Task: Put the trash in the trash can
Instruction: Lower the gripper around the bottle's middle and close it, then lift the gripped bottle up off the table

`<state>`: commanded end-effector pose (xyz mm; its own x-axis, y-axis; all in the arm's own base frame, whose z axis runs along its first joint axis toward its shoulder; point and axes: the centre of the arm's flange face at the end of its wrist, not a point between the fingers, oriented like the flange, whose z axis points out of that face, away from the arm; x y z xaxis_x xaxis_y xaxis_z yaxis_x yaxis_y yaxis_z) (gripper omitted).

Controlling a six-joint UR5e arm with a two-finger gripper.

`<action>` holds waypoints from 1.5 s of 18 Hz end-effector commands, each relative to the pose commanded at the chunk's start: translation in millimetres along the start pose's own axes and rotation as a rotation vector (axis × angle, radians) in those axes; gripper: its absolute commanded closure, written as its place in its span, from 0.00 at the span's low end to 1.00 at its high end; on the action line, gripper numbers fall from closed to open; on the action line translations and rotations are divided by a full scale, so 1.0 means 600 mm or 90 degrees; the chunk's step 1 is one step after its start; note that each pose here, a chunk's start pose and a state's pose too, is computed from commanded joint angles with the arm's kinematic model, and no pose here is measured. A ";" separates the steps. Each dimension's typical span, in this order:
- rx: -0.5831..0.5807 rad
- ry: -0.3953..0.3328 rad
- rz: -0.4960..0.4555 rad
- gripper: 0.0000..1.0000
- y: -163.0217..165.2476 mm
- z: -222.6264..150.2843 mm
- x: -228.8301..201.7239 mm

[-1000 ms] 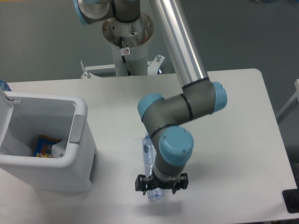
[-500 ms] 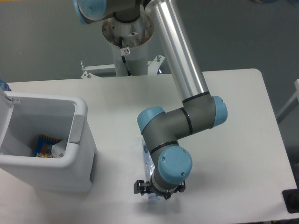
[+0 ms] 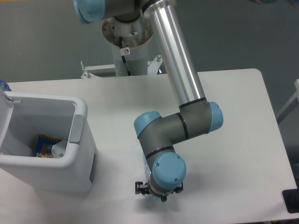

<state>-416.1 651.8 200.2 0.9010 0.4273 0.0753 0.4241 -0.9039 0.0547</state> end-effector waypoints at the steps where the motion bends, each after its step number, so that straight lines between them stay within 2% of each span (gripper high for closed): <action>1: -0.001 -0.001 -0.001 0.50 0.001 0.000 0.000; 7: 0.011 -0.002 0.004 0.63 0.009 -0.029 0.013; 15: 0.044 -0.005 0.006 0.67 0.015 -0.081 0.010; 18: 0.083 0.004 -0.009 0.67 0.028 -0.141 -0.019; 20: 0.122 0.029 -0.002 0.68 0.035 -0.189 -0.024; 27: 0.286 0.071 0.000 0.68 0.075 -0.360 -0.050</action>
<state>-443.7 601.9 415.2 0.8958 0.4047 0.1836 0.4444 -0.8109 -0.3809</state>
